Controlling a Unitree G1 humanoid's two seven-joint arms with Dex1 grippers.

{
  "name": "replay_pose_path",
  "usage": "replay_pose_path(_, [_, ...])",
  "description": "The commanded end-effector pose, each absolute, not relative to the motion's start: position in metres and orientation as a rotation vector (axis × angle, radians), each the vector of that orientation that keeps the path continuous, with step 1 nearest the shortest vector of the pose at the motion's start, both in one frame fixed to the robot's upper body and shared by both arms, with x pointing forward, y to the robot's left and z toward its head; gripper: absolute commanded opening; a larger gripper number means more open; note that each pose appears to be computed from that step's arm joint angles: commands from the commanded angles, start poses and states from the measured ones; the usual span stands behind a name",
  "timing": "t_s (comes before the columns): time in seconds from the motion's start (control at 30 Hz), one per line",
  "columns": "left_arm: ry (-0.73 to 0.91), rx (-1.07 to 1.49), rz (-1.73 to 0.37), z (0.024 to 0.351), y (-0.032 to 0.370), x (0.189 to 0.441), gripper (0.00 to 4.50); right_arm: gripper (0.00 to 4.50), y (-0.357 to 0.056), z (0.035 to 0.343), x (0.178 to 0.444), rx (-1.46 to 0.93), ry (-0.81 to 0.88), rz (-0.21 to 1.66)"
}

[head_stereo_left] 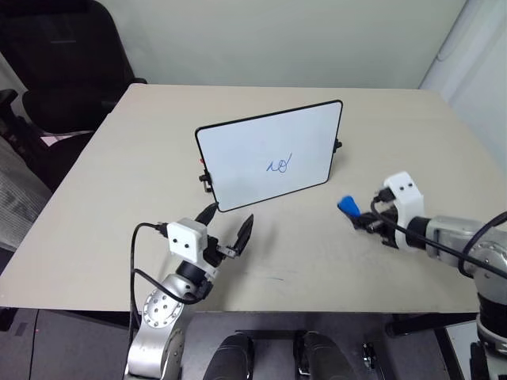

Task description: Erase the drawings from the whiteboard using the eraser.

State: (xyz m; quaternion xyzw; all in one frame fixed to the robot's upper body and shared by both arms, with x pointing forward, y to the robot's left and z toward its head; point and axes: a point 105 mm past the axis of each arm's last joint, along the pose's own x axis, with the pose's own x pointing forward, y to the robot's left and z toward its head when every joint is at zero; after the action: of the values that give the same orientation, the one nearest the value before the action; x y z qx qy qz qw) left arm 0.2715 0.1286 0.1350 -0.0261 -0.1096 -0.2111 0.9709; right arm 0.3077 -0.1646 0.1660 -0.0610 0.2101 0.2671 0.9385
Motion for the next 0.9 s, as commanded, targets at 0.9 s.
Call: replay_pose_path(0.9, [-0.273, -0.016, -0.392, 0.15, 0.141, 0.269, 4.5, 0.25, -0.033, 0.166, 0.397, -0.267, 0.185, 0.58])
